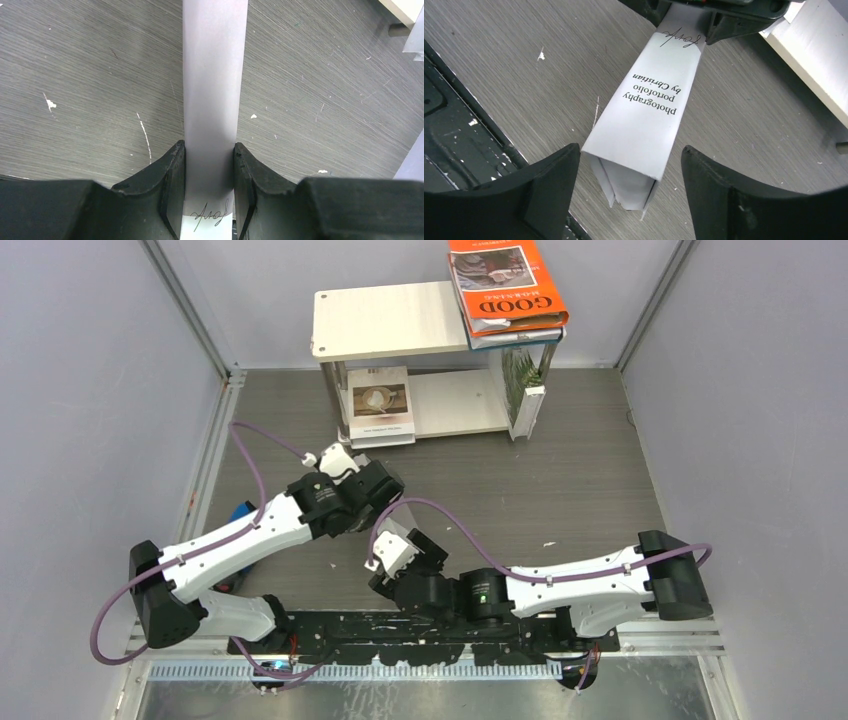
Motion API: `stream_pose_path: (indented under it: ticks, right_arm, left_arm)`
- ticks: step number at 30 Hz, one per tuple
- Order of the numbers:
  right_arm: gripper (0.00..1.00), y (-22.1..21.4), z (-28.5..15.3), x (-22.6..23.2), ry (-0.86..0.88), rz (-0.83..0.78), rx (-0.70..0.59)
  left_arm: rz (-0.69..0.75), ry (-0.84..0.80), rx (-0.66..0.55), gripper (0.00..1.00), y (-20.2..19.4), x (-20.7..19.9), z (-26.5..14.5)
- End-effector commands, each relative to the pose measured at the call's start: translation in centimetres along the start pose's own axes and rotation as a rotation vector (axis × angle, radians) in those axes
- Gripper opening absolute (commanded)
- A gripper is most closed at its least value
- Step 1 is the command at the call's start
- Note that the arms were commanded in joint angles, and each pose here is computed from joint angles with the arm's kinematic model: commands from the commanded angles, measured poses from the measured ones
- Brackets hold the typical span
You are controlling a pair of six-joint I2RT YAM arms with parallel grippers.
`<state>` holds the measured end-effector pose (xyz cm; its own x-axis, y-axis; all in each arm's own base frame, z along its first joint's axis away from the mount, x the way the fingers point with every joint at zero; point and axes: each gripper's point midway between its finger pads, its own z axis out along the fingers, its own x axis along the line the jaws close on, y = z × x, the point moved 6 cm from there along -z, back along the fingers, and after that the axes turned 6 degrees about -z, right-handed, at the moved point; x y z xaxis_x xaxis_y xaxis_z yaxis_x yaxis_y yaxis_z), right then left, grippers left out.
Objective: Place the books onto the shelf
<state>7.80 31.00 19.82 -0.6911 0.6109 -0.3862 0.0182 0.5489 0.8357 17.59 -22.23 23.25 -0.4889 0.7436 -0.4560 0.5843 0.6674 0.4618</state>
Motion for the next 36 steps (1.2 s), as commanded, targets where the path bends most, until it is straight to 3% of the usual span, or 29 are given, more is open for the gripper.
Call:
stream_pose_path:
  ticks: [1, 6, 11, 16, 21, 36]
  right_arm:
    - [0.72, 1.0, 0.3, -0.2, 0.014, 0.083, -0.052]
    - [0.49, 0.8, 0.3, -0.9, 0.006, 0.094, -0.049]
    - [0.38, 0.6, 0.1, -1.1, 0.012, 0.111, -0.055]
    - [0.33, 0.6, -0.5, -1.7, 0.01, 0.14, -0.074]
    - [0.31, 0.6, -1.0, -2.3, 0.004, 0.162, -0.085]
    - [0.29, 1.0, -3.4, -5.7, -0.092, 0.24, -0.132]
  left_arm:
    - [-0.035, -0.07, 0.0, 0.25, 1.2, -1.3, -1.7]
    - [-0.038, -0.073, 0.008, 0.27, 1.1, -1.3, -1.5]
    - [-0.042, -0.063, 0.007, 0.38, 1.0, -1.1, -1.4]
    - [-0.067, -0.067, -0.024, 0.58, 1.8, -0.7, -1.9]
    - [-0.092, -0.071, -0.063, 0.67, 2.8, -0.3, -2.5]
    - [-0.185, -0.115, -0.212, 0.69, 6.5, 2.0, -5.1]
